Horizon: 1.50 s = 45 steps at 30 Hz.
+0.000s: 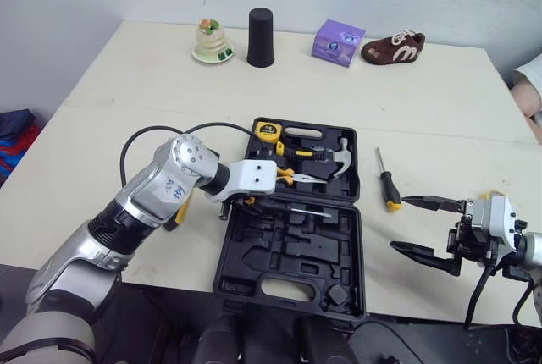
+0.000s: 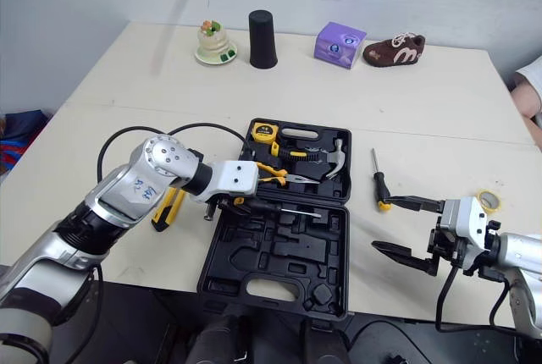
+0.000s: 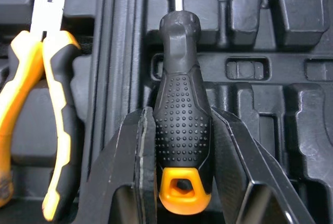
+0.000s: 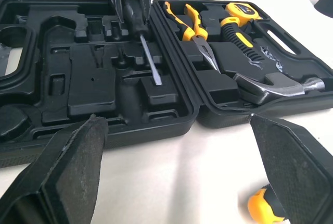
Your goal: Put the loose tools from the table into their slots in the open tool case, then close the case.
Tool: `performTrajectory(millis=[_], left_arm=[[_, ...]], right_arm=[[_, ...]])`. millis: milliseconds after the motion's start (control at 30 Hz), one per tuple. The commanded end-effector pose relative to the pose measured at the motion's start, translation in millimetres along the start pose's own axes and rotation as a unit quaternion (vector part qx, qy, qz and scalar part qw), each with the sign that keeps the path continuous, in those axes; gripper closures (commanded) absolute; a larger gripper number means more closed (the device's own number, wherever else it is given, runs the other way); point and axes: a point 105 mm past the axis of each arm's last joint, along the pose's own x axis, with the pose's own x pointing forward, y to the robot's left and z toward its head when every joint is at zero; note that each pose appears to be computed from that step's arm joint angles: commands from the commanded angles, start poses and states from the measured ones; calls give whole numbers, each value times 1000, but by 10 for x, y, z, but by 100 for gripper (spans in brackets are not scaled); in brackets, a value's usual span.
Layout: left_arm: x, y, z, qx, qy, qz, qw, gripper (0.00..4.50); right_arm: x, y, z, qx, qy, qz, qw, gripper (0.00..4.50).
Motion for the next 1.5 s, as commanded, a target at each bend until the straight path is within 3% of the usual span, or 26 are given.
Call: performTrajectory(millis=[33, 267, 300, 333, 367, 433, 733, 867, 933, 1033, 1133, 1200, 1300, 1500], left_arm=[[-43, 66, 2, 18, 17, 13, 1000, 350], [-48, 74, 40, 19, 7, 8, 1000, 350], [-53, 84, 32, 25, 12, 11, 1000, 248], [-55, 90, 23, 30, 16, 13, 999, 227], [-65, 113, 32, 34, 15, 19, 999, 170], [-118, 158, 109, 42, -1, 26, 999, 104], [-298, 220, 321, 21, -93, 44, 994, 104], [-341, 202, 469, 33, -202, 61, 977, 104], [-340, 167, 474, 23, -255, 61, 965, 157], [-204, 152, 318, -11, -255, 73, 964, 253], [-72, 125, 214, -41, -261, 81, 961, 405], [39, 74, 134, -66, -262, 83, 959, 444], [196, 13, 18, -113, -259, 84, 956, 444], [291, -6, -99, -132, -232, 81, 960, 444]], right_arm=[[-6, -14, 110, -21, -14, -7, 1000, 0], [12, -10, 113, -23, -15, -11, 1000, 0], [16, -11, 113, -24, -16, -12, 1000, 0], [18, -11, 112, -24, -16, -13, 1000, 0], [22, -15, 114, -24, -16, -14, 999, 0], [34, -25, 118, -26, -18, -15, 999, 0], [83, -74, 122, -32, -24, -15, 999, 0], [88, -78, 115, -32, -24, -16, 999, 0], [92, -74, 107, -30, -24, -15, 999, 0], [99, -71, 101, -29, -25, -15, 999, 0], [103, -70, 99, -29, -25, -15, 999, 0], [102, -69, 99, -29, -25, -16, 999, 0], [93, -59, 94, -29, -24, -20, 999, 0], [77, -70, 92, -30, -23, -25, 999, 0]])
